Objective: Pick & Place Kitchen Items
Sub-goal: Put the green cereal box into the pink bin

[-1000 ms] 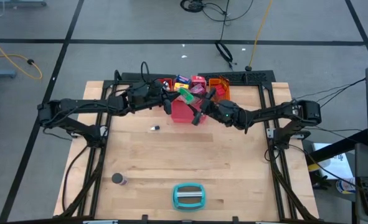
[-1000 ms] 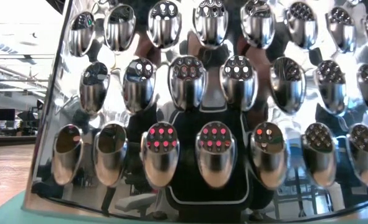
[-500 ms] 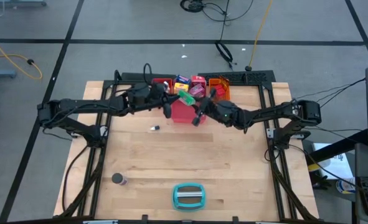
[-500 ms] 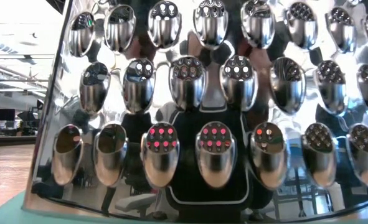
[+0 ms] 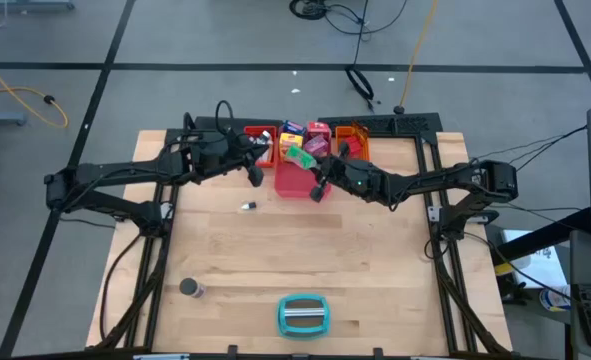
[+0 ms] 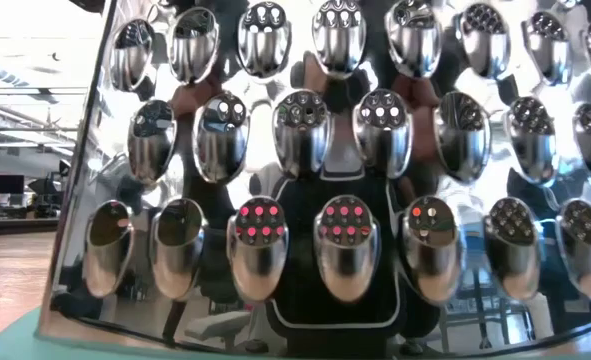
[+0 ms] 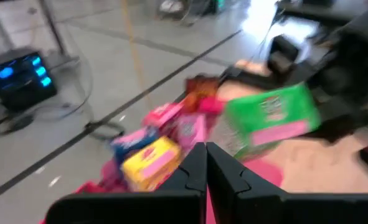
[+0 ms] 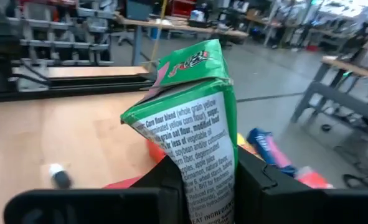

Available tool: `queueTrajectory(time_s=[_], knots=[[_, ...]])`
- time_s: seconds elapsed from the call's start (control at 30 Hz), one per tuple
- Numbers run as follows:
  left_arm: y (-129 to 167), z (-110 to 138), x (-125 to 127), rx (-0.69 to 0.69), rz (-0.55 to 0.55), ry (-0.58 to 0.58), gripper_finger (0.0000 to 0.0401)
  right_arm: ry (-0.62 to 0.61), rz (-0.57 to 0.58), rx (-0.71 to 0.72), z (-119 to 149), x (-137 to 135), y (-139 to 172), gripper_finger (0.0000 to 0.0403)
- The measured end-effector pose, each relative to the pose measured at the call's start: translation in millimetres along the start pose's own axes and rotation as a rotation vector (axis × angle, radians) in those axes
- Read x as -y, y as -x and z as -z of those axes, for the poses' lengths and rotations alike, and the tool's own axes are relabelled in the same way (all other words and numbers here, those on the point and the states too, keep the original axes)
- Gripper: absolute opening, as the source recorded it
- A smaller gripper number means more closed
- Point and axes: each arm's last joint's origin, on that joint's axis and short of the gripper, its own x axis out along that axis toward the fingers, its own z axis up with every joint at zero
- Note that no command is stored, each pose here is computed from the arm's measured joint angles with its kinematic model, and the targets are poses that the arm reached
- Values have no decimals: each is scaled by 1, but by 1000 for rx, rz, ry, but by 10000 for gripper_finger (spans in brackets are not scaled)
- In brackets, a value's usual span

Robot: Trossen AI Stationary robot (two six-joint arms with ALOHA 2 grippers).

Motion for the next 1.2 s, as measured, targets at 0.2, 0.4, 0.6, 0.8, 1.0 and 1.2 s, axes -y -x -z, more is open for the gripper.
queueTrajectory(time_s=[0.2, 0.4, 0.6, 0.8, 1.0, 1.2], knots=[[9, 5, -2, -71, -30, 6, 3, -66, -51, -55, 10, 7, -2, 69], [11, 9, 6, -110, 11, -9, 3, -112, -63, -39, 34, 14, 6, 67], [14, 9, 15, -103, 49, -17, 3, -204, -131, 58, 54, 21, 21, 71], [16, 10, 20, -104, 72, -26, 3, -230, -122, 84, 65, 26, 31, 68], [17, 11, 23, -107, 83, -32, 3, -234, -109, 62, 71, 28, 28, 71], [18, 12, 26, -121, 95, -42, 3, -239, -92, 52, 84, 29, 20, 71]])
